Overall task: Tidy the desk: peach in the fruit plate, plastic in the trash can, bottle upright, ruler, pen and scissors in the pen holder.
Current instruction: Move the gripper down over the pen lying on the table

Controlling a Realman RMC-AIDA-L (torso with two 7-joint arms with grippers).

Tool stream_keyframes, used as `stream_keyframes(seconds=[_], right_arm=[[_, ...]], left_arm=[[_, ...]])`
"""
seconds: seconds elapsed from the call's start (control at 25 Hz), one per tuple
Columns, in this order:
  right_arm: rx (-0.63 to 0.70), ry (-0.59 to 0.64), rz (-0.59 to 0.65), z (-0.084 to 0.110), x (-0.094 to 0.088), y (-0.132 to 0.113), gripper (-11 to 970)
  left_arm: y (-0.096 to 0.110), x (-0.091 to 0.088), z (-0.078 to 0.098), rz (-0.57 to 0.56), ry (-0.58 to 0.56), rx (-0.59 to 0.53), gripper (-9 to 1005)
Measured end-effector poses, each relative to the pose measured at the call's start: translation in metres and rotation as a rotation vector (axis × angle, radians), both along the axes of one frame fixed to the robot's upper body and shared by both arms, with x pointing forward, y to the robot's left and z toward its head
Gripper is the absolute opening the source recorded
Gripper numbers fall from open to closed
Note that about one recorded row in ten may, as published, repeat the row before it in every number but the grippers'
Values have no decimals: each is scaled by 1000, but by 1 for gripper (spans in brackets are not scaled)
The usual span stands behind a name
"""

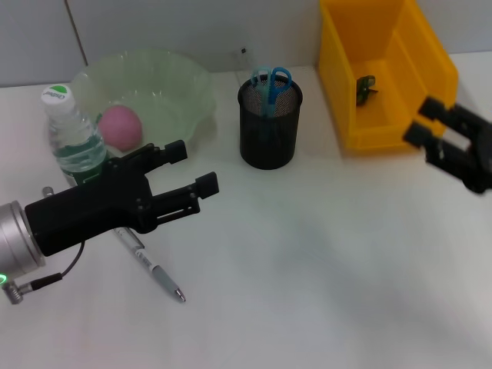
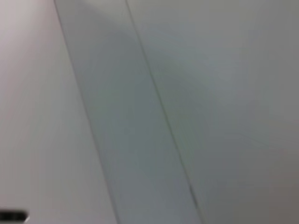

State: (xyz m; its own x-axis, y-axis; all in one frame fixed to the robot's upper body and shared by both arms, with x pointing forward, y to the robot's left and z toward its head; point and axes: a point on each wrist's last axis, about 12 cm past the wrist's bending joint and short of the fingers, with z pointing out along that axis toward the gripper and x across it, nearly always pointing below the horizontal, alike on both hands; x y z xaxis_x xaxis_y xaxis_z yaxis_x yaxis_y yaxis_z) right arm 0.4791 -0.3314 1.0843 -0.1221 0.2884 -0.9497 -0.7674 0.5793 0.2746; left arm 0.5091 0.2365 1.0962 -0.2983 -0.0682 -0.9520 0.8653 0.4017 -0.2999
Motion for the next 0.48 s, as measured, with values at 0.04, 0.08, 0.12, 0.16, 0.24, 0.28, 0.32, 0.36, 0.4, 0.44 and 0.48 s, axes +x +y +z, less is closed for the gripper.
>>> stream_keyframes(seconds=[0.04,0.08,0.12,0.16,0.24,0.28,0.32,0.36,0.4,0.44,0.48], right_arm=[[-21,17,29,-2,-8,-4,684],[-21,17,29,-2,-8,-4,684],[-29,25,45,-3,-12,-5,684],[-55,42,78,-5,-17,-6,684],[-70,49,90,-6,-18,-7,684],[-79,54,94,-6,-18,-7,684],[-86,58,95,-7,-19,-7,684],[-97,63,91,-8,-18,-8,684],[-97,63,91,-8,-18,-8,684],[-107,69,91,-8,-17,-7,683],[-107,69,91,-8,-17,-7,683]], left_arm=[[2,0,-1,9,5,2,840],[2,0,-1,9,5,2,840],[3,0,-2,14,8,3,840],[4,0,-2,19,9,6,840],[8,1,-3,32,9,20,840],[8,1,-3,32,9,20,840],[8,2,-3,34,8,29,840],[8,2,-3,34,8,29,840],[9,3,-3,32,3,43,840],[8,4,-2,27,-1,49,840],[8,4,-1,18,-9,56,840]])
